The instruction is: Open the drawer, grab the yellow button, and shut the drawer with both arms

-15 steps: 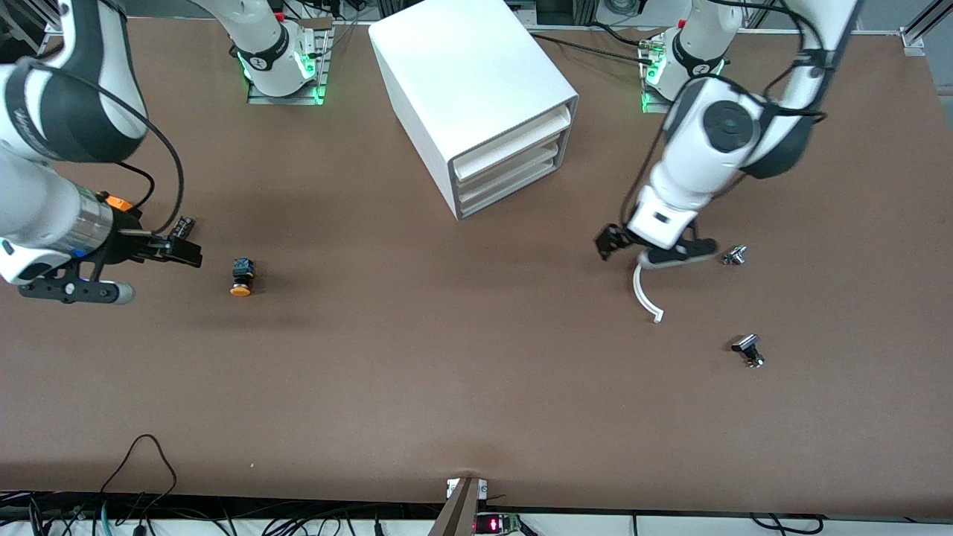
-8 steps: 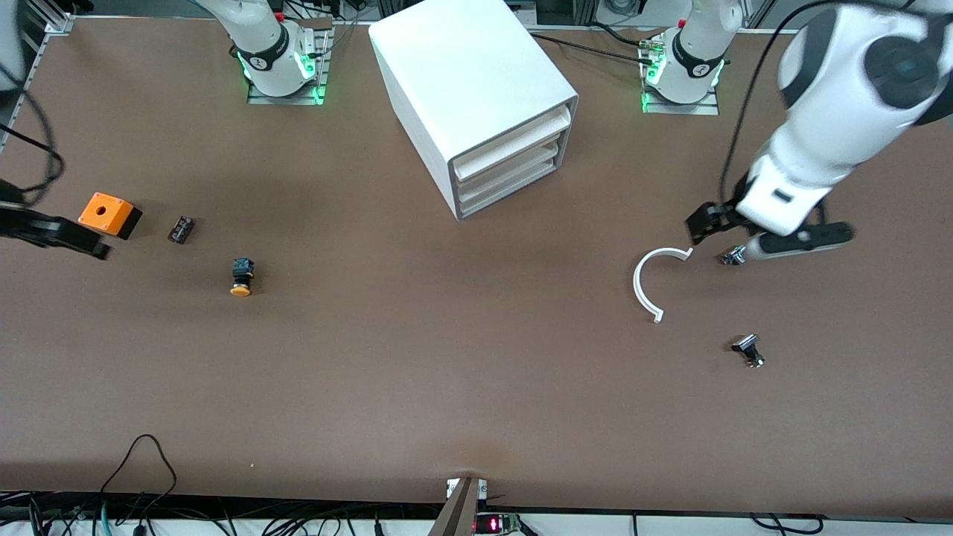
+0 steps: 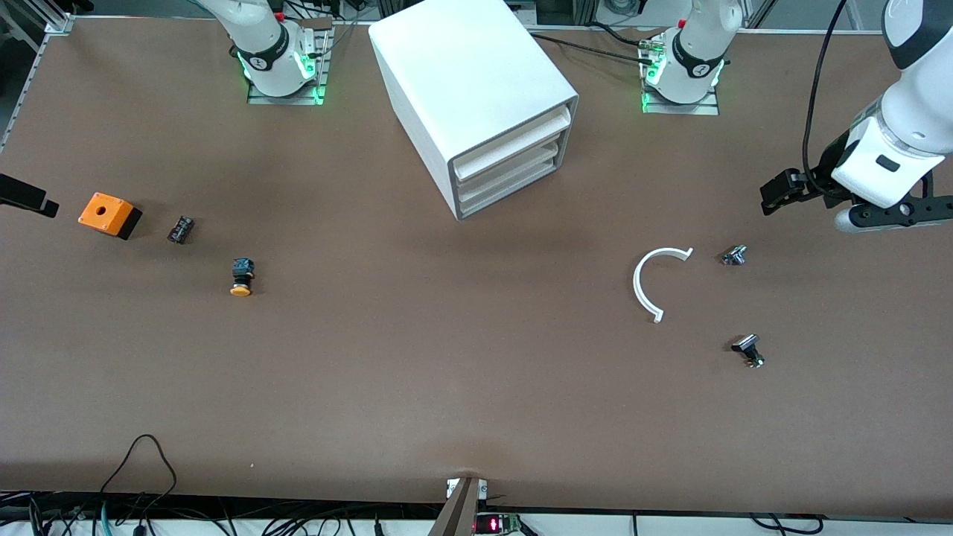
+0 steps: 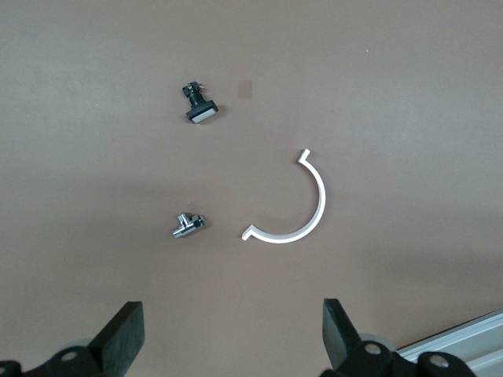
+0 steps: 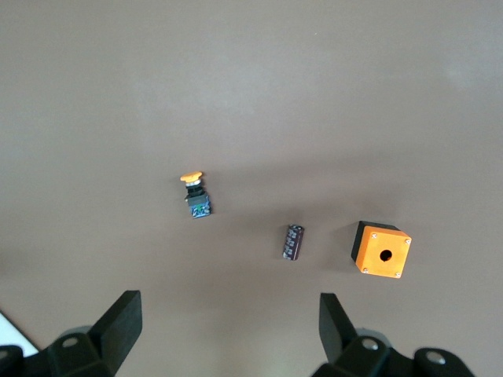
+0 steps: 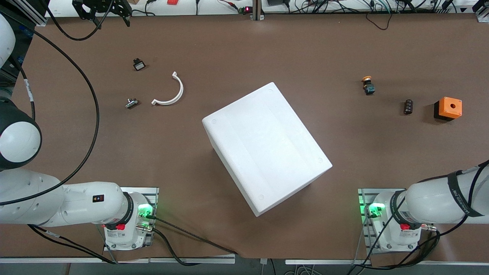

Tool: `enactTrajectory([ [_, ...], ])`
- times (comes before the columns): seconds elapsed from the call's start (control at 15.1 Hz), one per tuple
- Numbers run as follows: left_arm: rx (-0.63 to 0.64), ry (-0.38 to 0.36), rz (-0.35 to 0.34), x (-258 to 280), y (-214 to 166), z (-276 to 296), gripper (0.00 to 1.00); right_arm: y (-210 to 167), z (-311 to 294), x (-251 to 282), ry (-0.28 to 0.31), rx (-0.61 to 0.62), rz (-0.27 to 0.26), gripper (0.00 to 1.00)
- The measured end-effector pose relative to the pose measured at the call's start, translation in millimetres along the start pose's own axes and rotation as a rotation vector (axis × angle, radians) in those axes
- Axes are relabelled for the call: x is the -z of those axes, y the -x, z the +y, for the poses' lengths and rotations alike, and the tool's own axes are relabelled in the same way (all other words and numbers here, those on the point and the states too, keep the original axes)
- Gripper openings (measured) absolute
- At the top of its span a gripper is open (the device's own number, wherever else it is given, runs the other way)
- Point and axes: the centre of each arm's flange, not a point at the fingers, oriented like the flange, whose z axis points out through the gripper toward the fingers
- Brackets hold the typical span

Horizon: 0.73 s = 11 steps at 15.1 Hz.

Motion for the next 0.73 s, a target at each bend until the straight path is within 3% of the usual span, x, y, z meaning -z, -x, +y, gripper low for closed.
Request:
enactTrajectory([
  [0.2, -0.005, -0.003, -0.014, 2.4, 2.4, 2.0, 1.00, -1.2, -25.2, -8.9, 0.000, 0.043, -0.012, 1.00],
  [0.46, -0.026, -0.003, -0.018, 0.4, 1.2, 1.8, 1.00, 0.0, -40.4, -42.8, 0.002, 0.068, -0.072, 1.00],
  [0.73, -0.081, -0.001, -0.025, -3.5, -3.4, -8.0, 1.00, 7.4, -59.4, -38.9, 0.004, 0.100, -0.054, 1.00],
])
